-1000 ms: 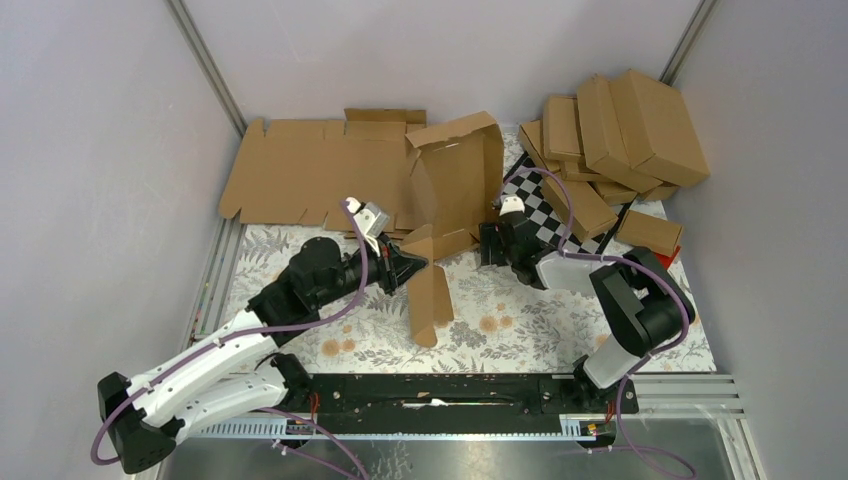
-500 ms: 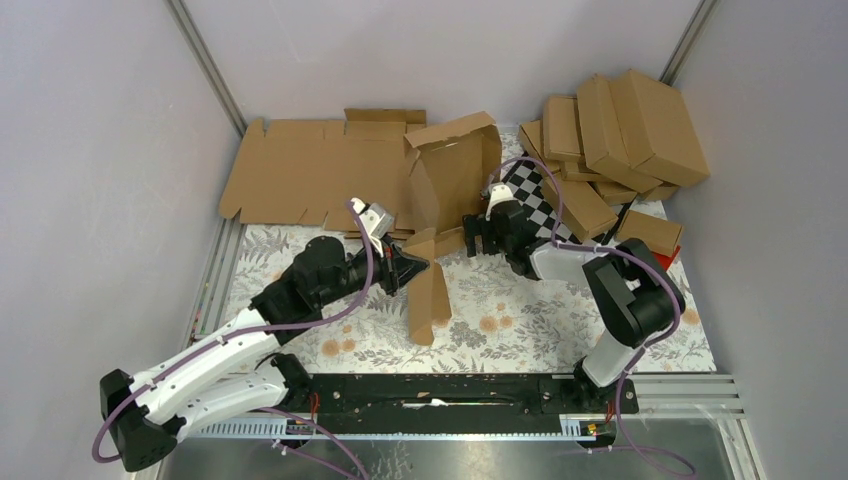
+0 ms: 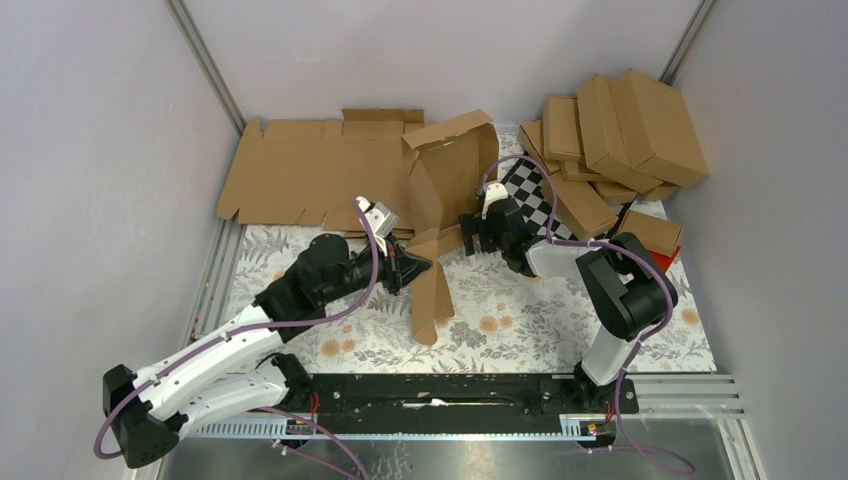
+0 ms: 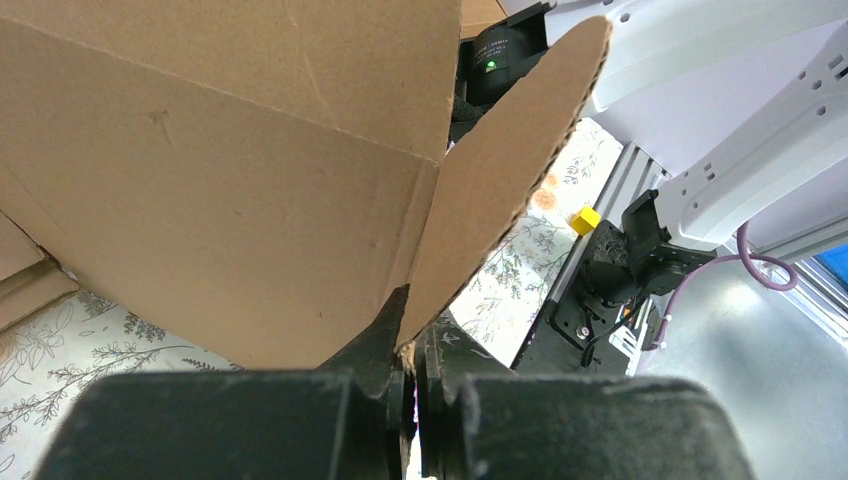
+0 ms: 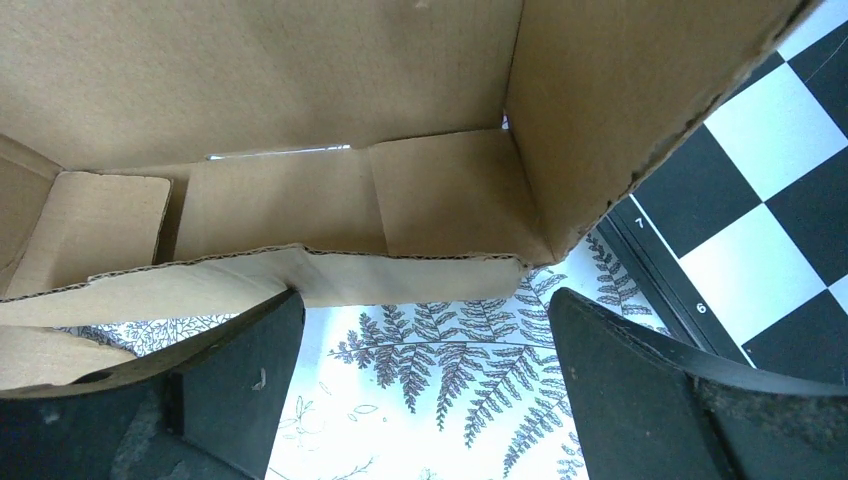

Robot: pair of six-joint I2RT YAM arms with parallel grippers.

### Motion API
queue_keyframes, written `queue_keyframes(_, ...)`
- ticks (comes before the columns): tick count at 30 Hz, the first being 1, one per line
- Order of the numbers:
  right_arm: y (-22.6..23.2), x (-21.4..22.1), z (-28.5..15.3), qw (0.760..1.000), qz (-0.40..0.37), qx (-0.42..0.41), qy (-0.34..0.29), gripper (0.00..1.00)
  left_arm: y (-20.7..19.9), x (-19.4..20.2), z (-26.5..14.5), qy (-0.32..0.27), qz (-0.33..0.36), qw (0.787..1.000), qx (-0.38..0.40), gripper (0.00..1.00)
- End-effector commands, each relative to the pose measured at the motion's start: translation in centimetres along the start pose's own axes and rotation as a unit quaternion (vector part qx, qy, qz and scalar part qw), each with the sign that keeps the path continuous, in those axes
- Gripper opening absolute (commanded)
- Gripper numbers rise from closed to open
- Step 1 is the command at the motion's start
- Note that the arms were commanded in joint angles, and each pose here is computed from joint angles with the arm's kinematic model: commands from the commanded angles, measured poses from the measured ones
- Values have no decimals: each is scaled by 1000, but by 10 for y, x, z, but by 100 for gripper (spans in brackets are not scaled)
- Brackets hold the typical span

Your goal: Fold the paper box

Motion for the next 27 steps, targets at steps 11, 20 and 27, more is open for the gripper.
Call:
queue_keyframes(11,41,-69,-19,992,53,-78,-79,77,-6,-14,1,-11,-1,1000,12,0)
queue_keyframes(20,67,-63,-20,991,60,-105,-58,41,-6,-15,-2,-16,-3,1000,11,0)
queue_keyframes(27,80,-42,-5,989,70,-128,-19,7,-4,-14,-4,-13,-2,1000,5,0)
Point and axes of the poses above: each gripper's point midway between its finger pads, its own z axis out along the fingers, its own y axis along the line the jaws close on, x = y × z, the point moved 1 cm from there along -z, back along the fingers, and after that the axes turned 12 degrees about z, right-handed, at the moved point
